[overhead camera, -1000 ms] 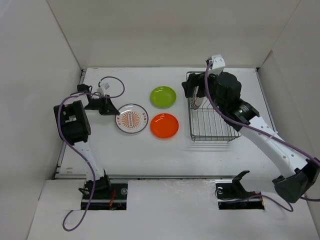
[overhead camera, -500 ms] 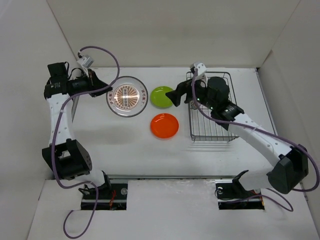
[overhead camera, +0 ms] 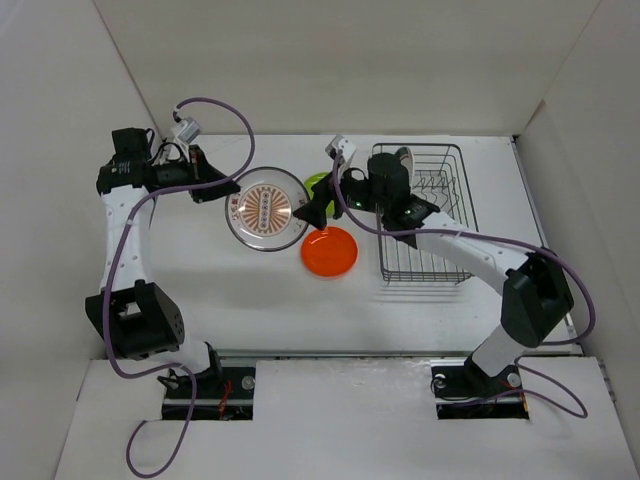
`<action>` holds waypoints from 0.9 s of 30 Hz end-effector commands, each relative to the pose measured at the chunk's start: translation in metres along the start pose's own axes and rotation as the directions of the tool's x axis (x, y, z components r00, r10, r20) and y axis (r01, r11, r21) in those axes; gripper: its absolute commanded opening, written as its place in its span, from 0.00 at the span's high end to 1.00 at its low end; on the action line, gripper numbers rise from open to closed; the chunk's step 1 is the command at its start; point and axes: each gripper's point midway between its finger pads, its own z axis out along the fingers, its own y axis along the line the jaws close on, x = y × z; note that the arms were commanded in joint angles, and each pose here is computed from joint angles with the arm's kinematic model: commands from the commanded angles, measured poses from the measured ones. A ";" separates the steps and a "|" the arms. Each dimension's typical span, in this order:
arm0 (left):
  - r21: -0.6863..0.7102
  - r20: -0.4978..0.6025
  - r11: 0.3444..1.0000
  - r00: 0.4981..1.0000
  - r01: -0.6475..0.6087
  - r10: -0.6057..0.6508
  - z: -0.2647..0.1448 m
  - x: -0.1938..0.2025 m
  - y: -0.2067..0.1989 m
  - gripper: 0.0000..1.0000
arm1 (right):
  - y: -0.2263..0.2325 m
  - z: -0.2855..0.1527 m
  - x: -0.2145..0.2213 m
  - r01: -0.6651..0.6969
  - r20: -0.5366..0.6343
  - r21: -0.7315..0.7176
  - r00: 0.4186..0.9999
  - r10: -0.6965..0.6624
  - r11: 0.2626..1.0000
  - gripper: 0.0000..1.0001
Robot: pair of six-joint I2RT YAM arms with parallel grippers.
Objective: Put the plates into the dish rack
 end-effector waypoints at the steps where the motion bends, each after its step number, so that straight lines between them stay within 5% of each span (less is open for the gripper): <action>1: 0.096 0.066 0.994 0.996 -0.060 0.053 -0.004 -0.019 -0.028 1.00 | 0.026 0.005 -0.049 0.079 0.132 -0.123 0.989 -0.063 0.989 0.00; 8: 0.125 0.079 0.989 0.995 -0.077 0.067 -0.003 -0.019 -0.030 1.00 | 0.046 0.011 -0.052 0.031 0.155 -0.254 0.988 0.010 0.967 0.33; 11: 0.125 0.079 0.989 0.995 -0.077 0.068 -0.003 -0.019 -0.030 1.00 | 0.051 0.010 -0.056 -0.018 0.155 -0.276 0.986 0.063 0.961 0.69; 12: 0.125 0.079 0.989 0.995 -0.077 0.068 -0.003 -0.019 -0.030 1.00 | 0.052 0.009 -0.061 -0.022 0.160 -0.279 0.985 0.070 0.960 0.88; 14: 0.117 0.073 0.991 0.996 -0.064 0.056 -0.003 -0.018 -0.029 1.00 | 0.052 0.004 -0.068 -0.042 0.178 -0.256 0.980 0.090 0.966 1.00; 17: 0.067 0.056 0.997 0.997 -0.048 0.045 -0.002 -0.014 -0.018 0.68 | 0.040 -0.015 -0.090 -0.079 0.225 -0.113 0.969 0.103 0.990 1.00; 19: 0.024 0.057 0.998 0.996 -0.065 0.064 -0.003 -0.016 -0.015 0.61 | 0.017 -0.031 -0.103 -0.132 0.277 0.061 0.955 0.110 0.989 1.00; 22: -0.082 0.071 0.992 0.993 -0.092 0.098 -0.004 -0.017 0.000 0.05 | -0.021 -0.082 -0.121 -0.188 0.333 0.374 0.941 0.058 0.908 1.00; 24: -0.144 0.087 0.989 0.996 -0.011 0.024 -0.003 -0.007 0.009 0.00 | -0.034 -0.123 -0.132 -0.225 0.351 0.522 0.936 0.033 0.822 1.00; 27: -0.280 0.140 0.959 0.987 -0.039 0.081 -0.010 -0.018 0.021 0.00 | -0.061 -0.181 -0.141 -0.232 0.332 0.739 0.942 -0.042 0.633 1.00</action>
